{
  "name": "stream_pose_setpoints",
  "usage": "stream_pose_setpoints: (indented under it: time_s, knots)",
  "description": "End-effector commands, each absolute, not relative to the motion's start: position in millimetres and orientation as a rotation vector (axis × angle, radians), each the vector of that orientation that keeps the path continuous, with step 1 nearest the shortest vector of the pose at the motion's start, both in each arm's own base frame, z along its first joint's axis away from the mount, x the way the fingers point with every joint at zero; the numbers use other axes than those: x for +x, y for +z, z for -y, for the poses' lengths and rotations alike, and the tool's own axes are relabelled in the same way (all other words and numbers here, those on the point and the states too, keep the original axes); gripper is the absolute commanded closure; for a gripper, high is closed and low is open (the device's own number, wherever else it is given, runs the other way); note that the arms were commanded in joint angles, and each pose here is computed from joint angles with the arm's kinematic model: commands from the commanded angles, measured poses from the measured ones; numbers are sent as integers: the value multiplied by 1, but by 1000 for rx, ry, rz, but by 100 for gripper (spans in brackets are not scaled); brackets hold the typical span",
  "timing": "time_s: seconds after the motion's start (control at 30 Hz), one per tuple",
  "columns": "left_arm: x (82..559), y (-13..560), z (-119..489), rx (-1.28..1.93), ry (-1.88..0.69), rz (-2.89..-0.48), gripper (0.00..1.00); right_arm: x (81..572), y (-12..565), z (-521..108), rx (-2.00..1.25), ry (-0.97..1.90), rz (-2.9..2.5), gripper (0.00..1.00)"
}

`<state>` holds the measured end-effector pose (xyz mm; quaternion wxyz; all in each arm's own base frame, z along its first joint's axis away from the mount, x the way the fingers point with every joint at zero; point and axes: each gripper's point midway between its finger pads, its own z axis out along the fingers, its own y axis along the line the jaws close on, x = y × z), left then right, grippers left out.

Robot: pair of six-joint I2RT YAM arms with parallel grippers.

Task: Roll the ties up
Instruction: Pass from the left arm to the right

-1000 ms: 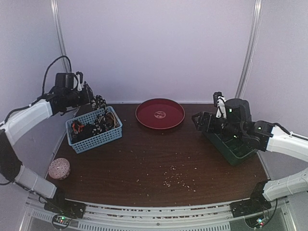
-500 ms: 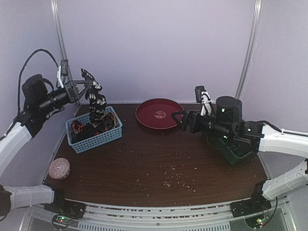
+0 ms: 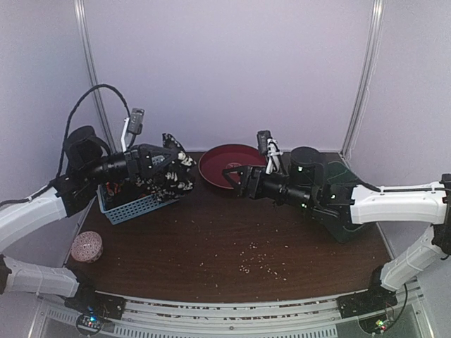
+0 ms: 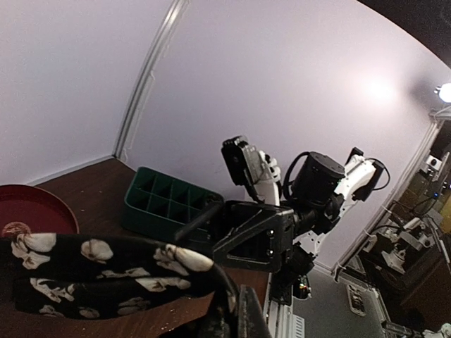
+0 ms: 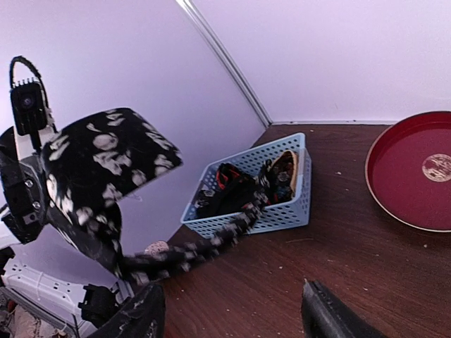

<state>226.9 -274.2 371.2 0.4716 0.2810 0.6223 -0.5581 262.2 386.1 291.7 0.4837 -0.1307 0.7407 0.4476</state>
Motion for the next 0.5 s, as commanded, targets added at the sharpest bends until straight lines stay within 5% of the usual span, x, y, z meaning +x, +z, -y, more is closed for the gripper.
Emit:
stream_pose_setpoints:
  time_s: [0.0, 0.13, 0.3, 0.37, 0.47]
  knots:
    - [207, 408, 296, 793, -1468, -1319, 100, 242, 358, -411, -356, 1330, -1575, 31]
    - [199, 413, 312, 828, -1532, -1290, 100, 230, 356, -435, -468, 1395, -1547, 22]
    - [203, 413, 319, 810, -1531, -1297, 100, 209, 342, -461, -603, 1515, -1537, 22]
    - [202, 412, 323, 813, -1553, -1289, 100, 210, 339, -465, -599, 1519, -1542, 36]
    - [198, 411, 328, 824, -1608, -1284, 100, 215, 340, -457, -557, 1486, -1524, 75]
